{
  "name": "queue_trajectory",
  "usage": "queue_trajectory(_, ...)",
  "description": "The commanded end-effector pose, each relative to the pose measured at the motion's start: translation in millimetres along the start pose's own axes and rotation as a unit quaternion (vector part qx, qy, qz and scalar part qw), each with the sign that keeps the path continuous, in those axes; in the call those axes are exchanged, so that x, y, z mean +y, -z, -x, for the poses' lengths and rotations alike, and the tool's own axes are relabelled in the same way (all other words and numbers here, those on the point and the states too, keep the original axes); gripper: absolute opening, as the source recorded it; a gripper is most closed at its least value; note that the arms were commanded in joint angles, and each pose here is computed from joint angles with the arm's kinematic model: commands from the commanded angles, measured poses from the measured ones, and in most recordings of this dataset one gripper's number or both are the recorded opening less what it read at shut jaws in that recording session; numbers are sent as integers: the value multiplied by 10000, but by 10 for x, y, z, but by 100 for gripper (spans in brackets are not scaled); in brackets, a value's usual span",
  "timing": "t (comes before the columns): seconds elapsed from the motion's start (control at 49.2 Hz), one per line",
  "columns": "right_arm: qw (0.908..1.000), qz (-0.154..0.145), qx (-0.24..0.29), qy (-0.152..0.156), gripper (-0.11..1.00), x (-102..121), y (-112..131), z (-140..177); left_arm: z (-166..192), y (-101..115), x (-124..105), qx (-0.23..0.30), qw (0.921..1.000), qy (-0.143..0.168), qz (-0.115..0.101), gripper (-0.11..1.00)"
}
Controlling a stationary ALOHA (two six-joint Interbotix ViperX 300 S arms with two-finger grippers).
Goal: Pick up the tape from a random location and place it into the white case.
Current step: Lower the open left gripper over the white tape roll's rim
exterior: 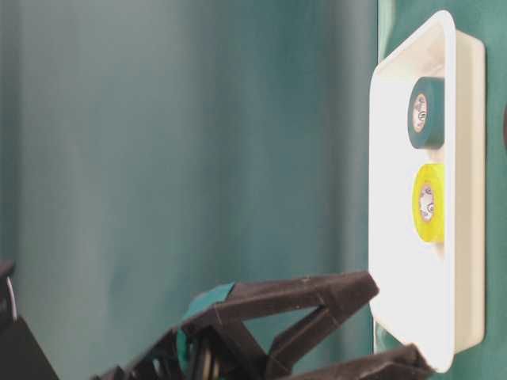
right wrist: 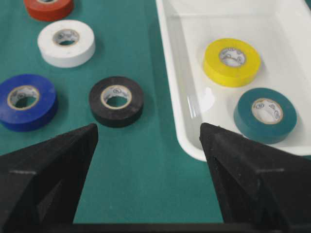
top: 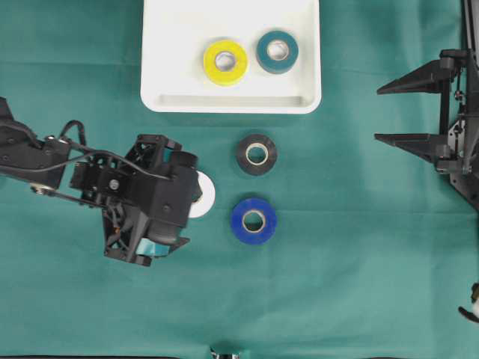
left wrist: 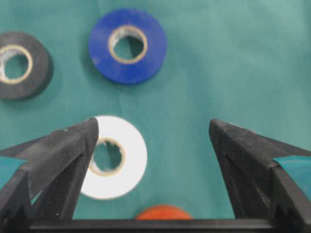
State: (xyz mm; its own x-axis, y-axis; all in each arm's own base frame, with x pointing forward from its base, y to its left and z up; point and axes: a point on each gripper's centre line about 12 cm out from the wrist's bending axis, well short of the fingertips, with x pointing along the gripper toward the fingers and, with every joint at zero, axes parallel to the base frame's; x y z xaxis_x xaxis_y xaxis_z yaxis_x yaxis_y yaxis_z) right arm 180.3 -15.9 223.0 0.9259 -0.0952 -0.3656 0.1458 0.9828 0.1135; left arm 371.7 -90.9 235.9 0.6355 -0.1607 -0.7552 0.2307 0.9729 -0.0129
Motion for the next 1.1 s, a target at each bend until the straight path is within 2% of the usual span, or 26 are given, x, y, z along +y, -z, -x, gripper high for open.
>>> queue_trajectory(0.0,10000,15,-77,2,84,5,-76,-4,97,-149,4,77,10000,-9,-2,99)
queue_trajectory(0.142,10000,23,-63,8,84,4,-73,-4,156,-236,6,475,9989,-26,-27,99)
queue_trajectory(0.346,10000,24,-40,11,84,3,-62,-10,163,-345,6,690,9976,-32,-33,99)
queue_trajectory(1.078,10000,32,-26,14,84,2,-58,-15,168,-328,7,720,9974,-37,-39,99)
